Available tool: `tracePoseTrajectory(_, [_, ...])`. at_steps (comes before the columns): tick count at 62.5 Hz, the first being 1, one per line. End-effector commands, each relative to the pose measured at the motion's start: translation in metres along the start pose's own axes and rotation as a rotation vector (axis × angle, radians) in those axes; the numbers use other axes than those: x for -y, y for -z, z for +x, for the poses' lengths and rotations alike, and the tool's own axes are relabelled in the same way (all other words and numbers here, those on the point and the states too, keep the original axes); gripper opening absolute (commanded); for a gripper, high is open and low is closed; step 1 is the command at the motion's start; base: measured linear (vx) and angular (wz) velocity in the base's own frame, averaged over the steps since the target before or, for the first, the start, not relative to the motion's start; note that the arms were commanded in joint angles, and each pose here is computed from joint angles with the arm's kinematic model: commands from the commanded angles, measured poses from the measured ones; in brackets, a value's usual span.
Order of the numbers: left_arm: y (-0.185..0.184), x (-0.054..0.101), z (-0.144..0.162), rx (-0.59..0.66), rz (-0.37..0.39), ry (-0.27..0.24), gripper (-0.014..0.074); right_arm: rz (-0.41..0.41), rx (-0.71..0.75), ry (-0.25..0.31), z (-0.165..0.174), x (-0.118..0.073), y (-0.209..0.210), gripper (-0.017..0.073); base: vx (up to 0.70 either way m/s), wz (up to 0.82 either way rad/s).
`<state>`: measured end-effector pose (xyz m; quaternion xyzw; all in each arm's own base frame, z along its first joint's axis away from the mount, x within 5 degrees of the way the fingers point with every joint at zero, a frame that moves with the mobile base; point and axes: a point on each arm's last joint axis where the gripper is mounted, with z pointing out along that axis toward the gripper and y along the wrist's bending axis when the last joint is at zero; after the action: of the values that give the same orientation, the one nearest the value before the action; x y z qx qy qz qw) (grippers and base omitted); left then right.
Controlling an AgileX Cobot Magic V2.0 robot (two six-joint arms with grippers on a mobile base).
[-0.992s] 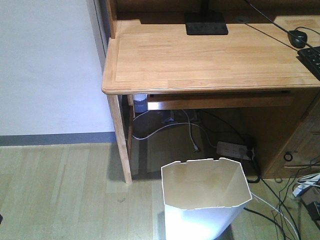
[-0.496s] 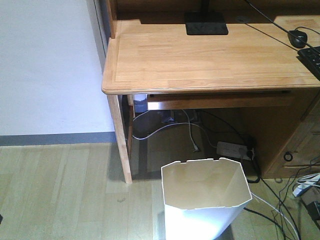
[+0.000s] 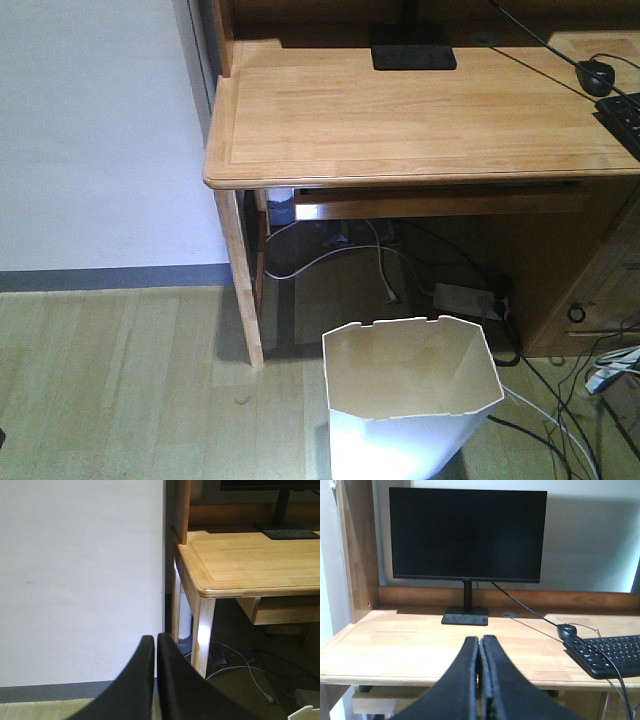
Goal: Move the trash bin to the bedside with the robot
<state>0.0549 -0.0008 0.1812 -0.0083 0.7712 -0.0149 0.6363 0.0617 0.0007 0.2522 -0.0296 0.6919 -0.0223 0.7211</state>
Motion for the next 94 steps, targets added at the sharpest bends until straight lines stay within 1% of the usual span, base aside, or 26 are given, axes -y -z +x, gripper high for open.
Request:
tracePoseTrajectory(1, [0.0, 0.0, -0.001, 0.065, 0.008, 0.006, -0.0006, 0.004, 0.031, 0.011, -0.03, 0.002, -0.009, -0.0009, 0.0, 0.0])
tracePoseTrajectory(9, [0.0, 0.0, -0.001, 0.065, 0.008, 0.006, -0.0006, 0.001, -0.01, 0.011, -0.041, 0.003, -0.021, -0.0009, 0.0, 0.0])
tracePoseTrajectory(26, [0.0, 0.0, -0.001, 0.065, 0.008, 0.006, -0.0006, -0.005, -0.075, 0.006, -0.034, 0.003, -0.035, -0.0009, 0.0, 0.0])
tracePoseTrajectory(37, [0.0, 0.0, -0.001, 0.065, 0.008, 0.006, -0.0006, -0.007, -0.095, 0.006, -0.032, 0.002, -0.039, 0.001, 0.0, 0.0])
tracePoseTrajectory(44, [0.0, 0.0, -0.001, 0.065, 0.008, 0.006, -0.0006, -0.007, -0.095, 0.006, -0.032, 0.002, -0.039, 0.0062, 0.0, 0.0])
tracePoseTrajectory(50, [0.0, 0.0, -0.001, 0.065, 0.008, 0.006, -0.0006, -0.007, -0.096, 0.006, -0.032, 0.002, -0.039, 0.0131, 0.0, 0.0])
tracePoseTrajectory(57, [0.0, 0.0, -0.001, 0.065, 0.008, 0.006, -0.0006, -0.007, -0.096, 0.008, -0.032, 0.002, -0.039, 0.0235, 0.0, 0.0])
tracePoseTrajectory(60, [0.0, 0.0, -0.001, 0.065, 0.008, 0.006, -0.0006, -0.007, -0.096, 0.008, -0.032, 0.002, -0.039, 0.0297, 0.0, 0.0])
tracePoseTrajectory(71, [0.0, 0.0, -0.001, 0.065, 0.008, 0.006, -0.0006, -0.006, -0.094, 0.008, -0.032, 0.002, -0.039, 0.0449, 0.0, 0.0])
tracePoseTrajectory(77, [0.0, 0.0, -0.001, 0.065, 0.008, 0.006, -0.0006, -0.007, -0.096, 0.008, -0.032, 0.002, -0.039, 0.0486, 0.0, 0.0])
tracePoseTrajectory(85, [0.0, 0.0, -0.001, 0.065, 0.008, 0.006, -0.0006, -0.007, -0.095, 0.008, -0.032, 0.002, -0.039, 0.0486, 0.0, 0.0])
tracePoseTrajectory(86, [0.0, 0.0, -0.001, 0.065, 0.008, 0.006, -0.0006, -0.006, -0.093, 0.005, -0.032, 0.002, -0.039, 0.0486, 0.0, 0.0])
tracePoseTrajectory(90, [0.0, 0.0, -0.001, 0.065, 0.008, 0.006, -0.0006, -0.006, -0.102, -0.042, -0.031, 0.002, -0.038, 0.0486, 0.0, 0.0])
tracePoseTrajectory(94, [0.0, 0.0, -0.001, 0.065, 0.008, 0.006, -0.0006, -0.007, -0.116, -0.049, -0.03, 0.002, -0.038, 0.0486, 0.0, 0.0])
